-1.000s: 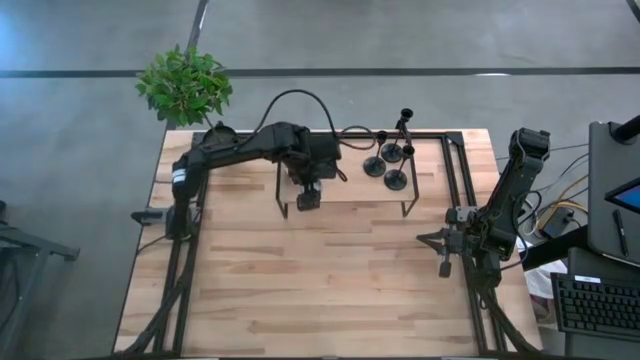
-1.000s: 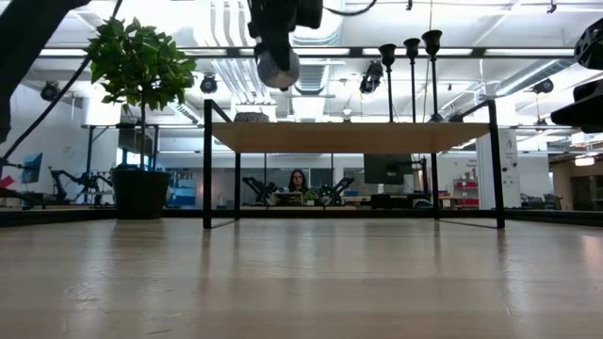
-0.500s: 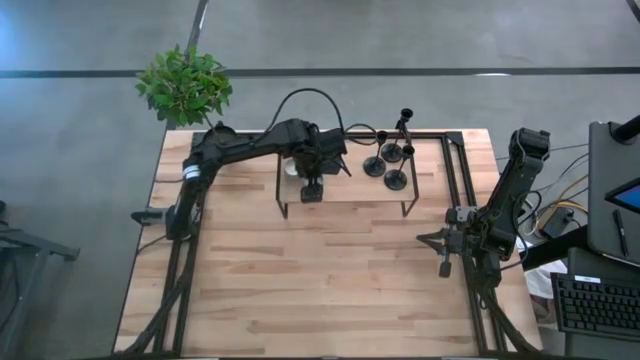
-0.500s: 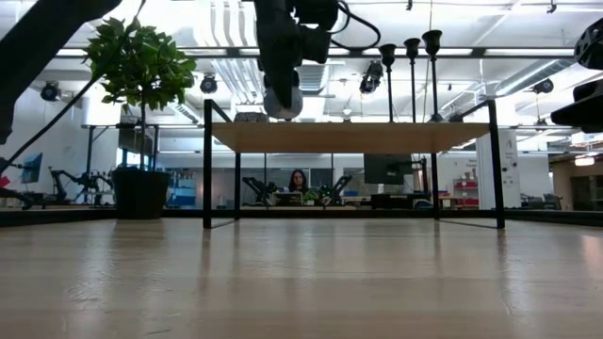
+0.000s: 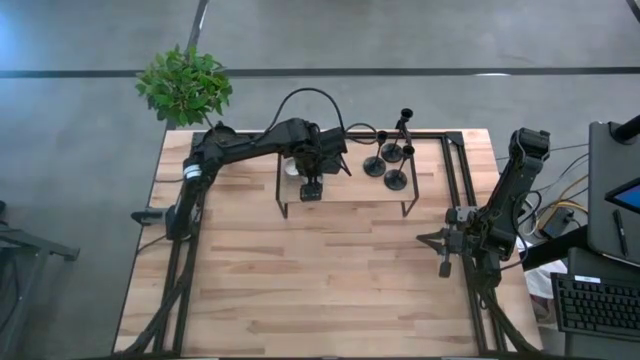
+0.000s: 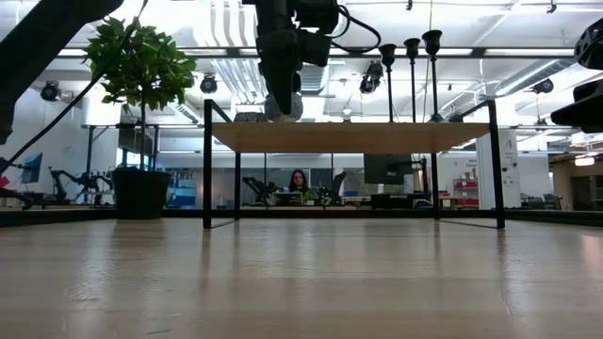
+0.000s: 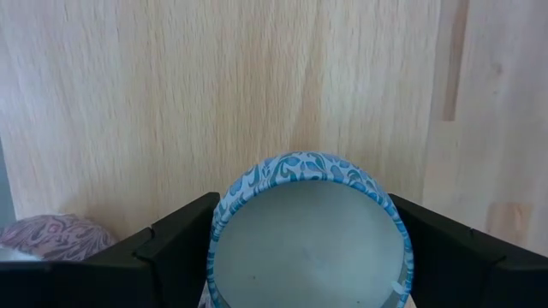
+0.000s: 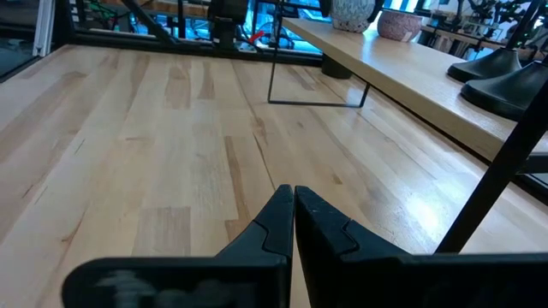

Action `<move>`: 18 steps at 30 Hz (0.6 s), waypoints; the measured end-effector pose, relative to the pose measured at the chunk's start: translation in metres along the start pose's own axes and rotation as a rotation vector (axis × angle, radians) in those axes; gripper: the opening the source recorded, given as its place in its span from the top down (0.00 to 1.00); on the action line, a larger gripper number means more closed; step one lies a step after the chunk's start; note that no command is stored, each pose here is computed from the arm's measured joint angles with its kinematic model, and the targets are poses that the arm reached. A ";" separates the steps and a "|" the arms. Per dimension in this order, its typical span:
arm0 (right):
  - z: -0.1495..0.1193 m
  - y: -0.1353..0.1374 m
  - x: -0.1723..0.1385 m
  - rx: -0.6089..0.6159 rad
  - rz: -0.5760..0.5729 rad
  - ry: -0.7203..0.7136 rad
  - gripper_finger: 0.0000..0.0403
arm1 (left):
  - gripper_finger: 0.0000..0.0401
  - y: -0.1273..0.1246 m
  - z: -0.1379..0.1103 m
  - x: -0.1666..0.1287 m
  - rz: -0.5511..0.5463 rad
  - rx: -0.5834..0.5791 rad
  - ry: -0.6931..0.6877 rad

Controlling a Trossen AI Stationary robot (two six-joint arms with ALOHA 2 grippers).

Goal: Pick & Place candle stick holders
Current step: Put the blue scented candle on the shelf

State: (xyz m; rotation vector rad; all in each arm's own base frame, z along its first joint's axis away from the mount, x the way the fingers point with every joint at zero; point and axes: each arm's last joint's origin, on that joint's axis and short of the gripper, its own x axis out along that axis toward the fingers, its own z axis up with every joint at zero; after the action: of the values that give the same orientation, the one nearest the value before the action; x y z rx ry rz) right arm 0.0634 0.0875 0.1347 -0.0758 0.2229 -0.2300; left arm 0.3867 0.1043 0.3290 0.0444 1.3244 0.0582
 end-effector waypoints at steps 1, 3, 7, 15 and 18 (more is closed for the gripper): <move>0.000 0.000 0.000 0.000 0.000 0.000 0.98 | 0.23 0.000 0.000 0.001 0.001 0.001 -0.002; 0.000 0.000 0.000 0.000 0.000 0.000 0.98 | 0.23 0.000 0.000 0.002 0.000 0.001 0.001; 0.000 0.000 0.000 0.000 0.000 0.000 0.98 | 0.23 0.001 0.001 0.008 0.000 0.005 0.017; 0.000 0.000 0.000 0.000 0.000 0.000 0.98 | 0.23 0.001 0.003 0.017 -0.006 0.004 0.038; 0.000 0.000 0.000 0.000 0.000 0.000 0.98 | 0.23 0.002 0.003 0.019 -0.003 0.004 0.046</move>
State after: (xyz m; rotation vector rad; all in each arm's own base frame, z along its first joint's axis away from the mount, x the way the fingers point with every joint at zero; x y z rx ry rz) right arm 0.0634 0.0875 0.1346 -0.0760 0.2229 -0.2296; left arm 0.3945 0.1072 0.3120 0.0449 1.3701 0.0541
